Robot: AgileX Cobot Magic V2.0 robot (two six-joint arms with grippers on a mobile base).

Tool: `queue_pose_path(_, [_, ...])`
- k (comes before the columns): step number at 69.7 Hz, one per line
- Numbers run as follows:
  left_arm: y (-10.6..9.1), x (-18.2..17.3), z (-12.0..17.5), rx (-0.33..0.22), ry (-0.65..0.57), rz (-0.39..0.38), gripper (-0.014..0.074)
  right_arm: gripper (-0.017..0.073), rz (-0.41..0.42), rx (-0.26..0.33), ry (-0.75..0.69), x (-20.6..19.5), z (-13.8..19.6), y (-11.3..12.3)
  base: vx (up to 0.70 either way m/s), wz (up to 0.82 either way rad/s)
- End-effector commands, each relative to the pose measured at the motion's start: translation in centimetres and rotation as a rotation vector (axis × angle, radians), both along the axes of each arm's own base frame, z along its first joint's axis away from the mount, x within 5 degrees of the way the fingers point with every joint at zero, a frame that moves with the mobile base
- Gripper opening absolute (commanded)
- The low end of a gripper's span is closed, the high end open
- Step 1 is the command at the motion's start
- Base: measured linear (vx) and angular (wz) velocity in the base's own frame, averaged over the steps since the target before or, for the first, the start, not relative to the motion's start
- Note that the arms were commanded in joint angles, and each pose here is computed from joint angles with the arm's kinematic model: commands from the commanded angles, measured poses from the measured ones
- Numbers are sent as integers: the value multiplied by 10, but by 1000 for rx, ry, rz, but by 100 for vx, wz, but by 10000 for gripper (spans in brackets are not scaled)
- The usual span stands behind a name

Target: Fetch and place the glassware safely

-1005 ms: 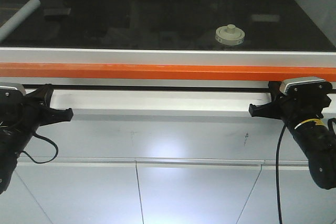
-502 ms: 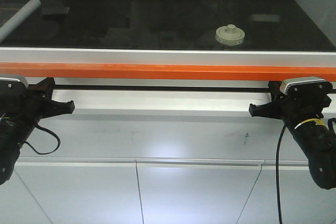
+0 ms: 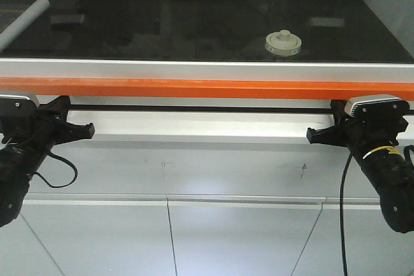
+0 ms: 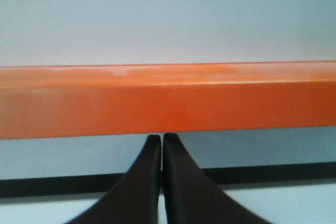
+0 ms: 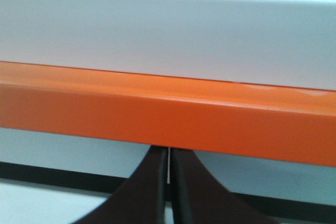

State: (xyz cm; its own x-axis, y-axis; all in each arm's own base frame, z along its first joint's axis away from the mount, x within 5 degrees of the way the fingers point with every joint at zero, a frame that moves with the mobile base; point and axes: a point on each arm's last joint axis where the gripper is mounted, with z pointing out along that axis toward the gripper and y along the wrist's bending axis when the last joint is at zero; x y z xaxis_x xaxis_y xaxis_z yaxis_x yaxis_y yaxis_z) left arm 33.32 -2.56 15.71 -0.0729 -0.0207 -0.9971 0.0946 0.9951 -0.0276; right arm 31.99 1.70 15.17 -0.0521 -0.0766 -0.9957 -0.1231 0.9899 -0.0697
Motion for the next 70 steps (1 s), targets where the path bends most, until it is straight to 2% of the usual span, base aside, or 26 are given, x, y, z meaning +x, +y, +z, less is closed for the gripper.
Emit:
queue_pose_path(1, [-1, 7, 24, -19, -145, 2, -7, -4, 3, 10, -161, 4, 26, 0, 0, 0])
queue_pose_path(22, [-3, 26, 41, -15, -210, 1, -7, -4, 1, 10, -161, 4, 26, 0, 0, 0])
queue_pose_path(41, [-3, 26, 38, -11, -172, 0, -7, -4, 1, 10, -161, 4, 26, 0, 0, 2])
queue_pose_path(70, [-6, 25, 43, -1, -229, -33, -7, -4, 5, 15, -218, 3, 32, 0, 0, 0])
